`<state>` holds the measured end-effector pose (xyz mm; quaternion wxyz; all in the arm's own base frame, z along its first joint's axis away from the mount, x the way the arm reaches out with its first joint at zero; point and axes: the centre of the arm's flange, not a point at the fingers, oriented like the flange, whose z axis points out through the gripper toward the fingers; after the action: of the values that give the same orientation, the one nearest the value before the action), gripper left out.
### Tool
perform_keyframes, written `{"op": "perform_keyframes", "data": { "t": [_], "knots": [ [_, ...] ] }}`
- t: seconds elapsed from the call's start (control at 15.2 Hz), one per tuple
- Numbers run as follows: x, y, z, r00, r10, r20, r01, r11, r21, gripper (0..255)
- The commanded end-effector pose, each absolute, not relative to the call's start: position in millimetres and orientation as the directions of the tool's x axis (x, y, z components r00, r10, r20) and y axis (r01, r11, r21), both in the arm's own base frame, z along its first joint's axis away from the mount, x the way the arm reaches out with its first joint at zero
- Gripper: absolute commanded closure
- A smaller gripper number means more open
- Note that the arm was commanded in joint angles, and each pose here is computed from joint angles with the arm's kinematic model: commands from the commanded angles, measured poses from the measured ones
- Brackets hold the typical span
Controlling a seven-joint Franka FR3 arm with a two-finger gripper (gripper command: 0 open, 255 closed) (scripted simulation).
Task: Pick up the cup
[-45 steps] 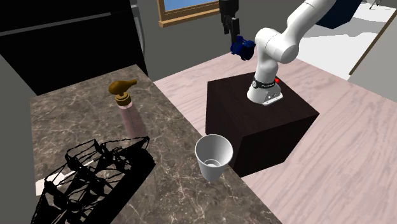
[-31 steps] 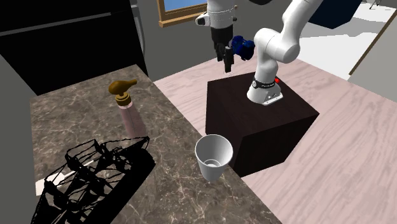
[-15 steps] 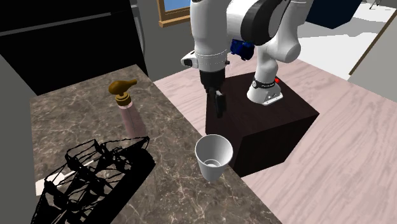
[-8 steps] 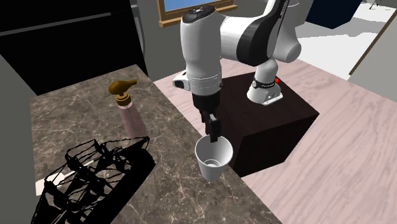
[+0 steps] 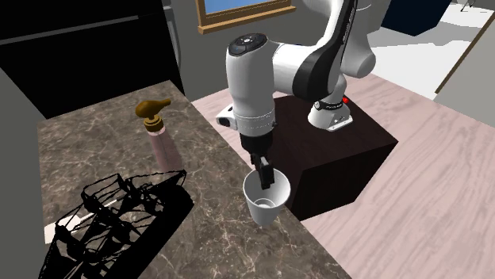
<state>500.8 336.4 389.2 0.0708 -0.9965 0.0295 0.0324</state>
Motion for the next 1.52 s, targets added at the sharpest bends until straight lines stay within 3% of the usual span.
{"op": "perform_keyframes", "data": {
  "t": [0.0, 0.07, 0.66, 1.45],
  "knots": [
    [501, 336, 386, 0.996, -0.054, -0.068, -0.063, -0.988, -0.140, 0],
    [502, 336, 386, 0.996, -0.054, -0.068, -0.063, -0.988, -0.140, 255],
    [501, 336, 386, 0.996, -0.054, -0.068, -0.063, -0.988, -0.140, 255],
    [501, 336, 449, 0.996, -0.054, -0.068, -0.063, -0.988, -0.140, 255]
  ]
}}
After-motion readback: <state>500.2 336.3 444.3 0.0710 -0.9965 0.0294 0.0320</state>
